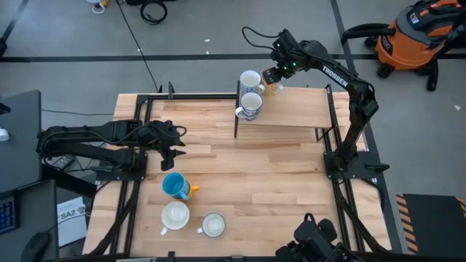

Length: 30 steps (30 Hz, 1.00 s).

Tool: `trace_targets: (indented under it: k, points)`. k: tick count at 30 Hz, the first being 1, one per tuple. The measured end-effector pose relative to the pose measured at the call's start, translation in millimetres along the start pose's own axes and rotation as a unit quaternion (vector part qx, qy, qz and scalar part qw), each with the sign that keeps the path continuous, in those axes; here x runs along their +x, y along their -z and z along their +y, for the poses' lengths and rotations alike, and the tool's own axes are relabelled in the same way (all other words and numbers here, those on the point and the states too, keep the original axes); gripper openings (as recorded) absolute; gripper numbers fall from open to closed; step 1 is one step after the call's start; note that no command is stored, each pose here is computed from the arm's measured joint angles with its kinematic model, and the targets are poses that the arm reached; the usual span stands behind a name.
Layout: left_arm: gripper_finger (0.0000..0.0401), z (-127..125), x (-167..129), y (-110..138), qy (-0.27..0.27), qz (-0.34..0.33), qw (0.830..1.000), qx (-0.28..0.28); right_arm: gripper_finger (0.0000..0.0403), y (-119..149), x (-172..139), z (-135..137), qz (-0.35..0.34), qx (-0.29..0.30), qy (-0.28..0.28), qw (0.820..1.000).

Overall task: Place coffee mugs
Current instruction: Put the yellow pattern mug on the shelf, then put the blue pattern mug on the shelf

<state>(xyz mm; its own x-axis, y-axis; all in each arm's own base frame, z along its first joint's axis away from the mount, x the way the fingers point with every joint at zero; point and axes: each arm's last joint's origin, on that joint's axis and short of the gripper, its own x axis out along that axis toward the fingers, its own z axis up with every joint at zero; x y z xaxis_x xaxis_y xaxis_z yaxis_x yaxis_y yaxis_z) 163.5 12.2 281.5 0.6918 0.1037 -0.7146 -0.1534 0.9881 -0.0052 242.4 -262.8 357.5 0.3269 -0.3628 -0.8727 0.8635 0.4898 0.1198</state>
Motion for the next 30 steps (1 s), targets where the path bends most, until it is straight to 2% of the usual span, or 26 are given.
trace_targets:
  k: [8,20,30]
  points:
    - [0.0149,0,0,0,0.000,0.000,1.000,0.000,0.0170,3,-22,-2,-0.025,0.002,-0.006,1.000]
    - [0.0149,0,0,-4,0.002,-0.023,1.000,-0.002,0.0170,26,-100,-6,-0.115,0.004,-0.033,0.993]
    - [0.0149,-1,-1,-12,0.005,-0.062,0.998,-0.011,0.0170,61,-154,18,-0.169,-0.048,-0.093,0.980]
